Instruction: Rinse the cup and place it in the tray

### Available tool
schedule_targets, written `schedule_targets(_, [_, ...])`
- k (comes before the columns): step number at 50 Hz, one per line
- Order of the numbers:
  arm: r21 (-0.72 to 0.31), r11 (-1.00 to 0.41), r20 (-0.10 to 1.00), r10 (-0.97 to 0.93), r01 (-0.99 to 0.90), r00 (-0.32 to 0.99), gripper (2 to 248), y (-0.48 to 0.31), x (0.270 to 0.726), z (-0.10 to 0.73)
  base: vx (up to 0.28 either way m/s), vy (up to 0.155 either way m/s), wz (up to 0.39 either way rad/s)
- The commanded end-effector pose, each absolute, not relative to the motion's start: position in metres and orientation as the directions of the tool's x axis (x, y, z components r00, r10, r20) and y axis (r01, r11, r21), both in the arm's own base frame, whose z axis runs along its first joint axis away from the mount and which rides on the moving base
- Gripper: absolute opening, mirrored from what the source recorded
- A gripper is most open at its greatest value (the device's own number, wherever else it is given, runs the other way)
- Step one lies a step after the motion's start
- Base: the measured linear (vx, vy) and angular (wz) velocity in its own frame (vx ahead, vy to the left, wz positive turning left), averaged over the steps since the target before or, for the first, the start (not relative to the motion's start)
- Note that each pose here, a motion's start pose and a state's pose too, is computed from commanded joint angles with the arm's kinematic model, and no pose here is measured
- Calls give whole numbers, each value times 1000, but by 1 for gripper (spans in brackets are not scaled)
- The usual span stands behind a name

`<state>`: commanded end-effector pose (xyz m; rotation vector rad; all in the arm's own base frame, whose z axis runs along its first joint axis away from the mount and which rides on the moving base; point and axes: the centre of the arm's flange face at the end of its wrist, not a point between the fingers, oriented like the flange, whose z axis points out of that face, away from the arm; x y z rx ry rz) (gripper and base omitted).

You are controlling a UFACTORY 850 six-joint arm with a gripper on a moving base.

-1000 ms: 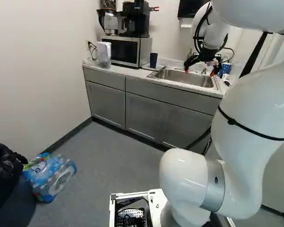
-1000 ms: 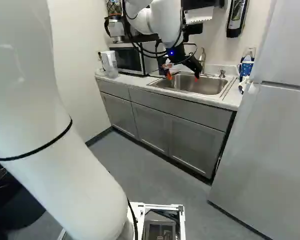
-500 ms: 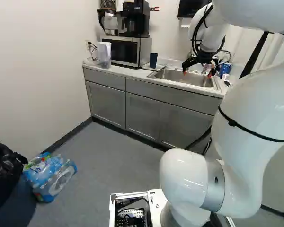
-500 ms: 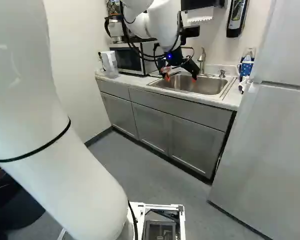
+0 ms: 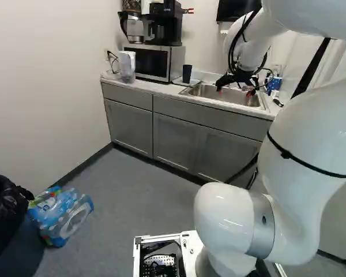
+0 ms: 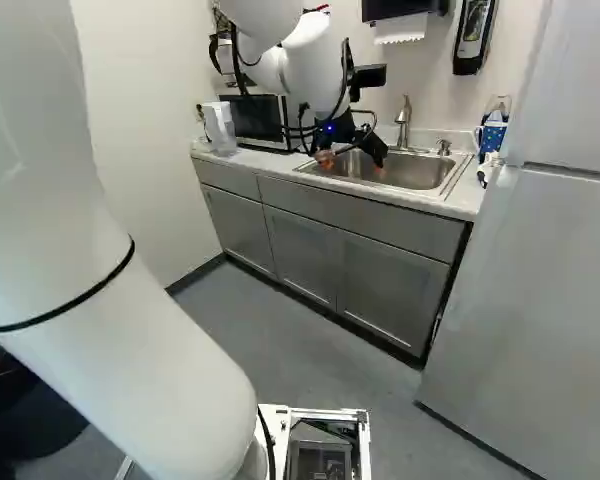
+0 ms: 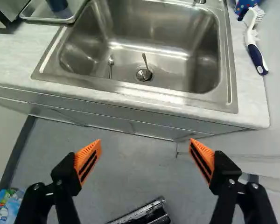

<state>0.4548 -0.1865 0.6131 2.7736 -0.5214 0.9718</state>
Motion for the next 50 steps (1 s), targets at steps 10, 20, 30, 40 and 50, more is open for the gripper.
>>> schedule_targets(10, [28,-936,654,-248,-350,715,247,-173,453,596,0,0,0])
schedule_targets(20, [24,-946,683,-220,-322,697,247,-158,449,577,0,0,0])
schedule_targets(30, [19,-956,714,-191,-291,674,247,-140,442,555,0,0,0])
schedule_targets(40, [15,-966,746,-161,-258,646,247,-121,433,532,0,0,0])
schedule_targets(50, [10,-975,780,-131,-222,612,247,-101,420,506,0,0,0])
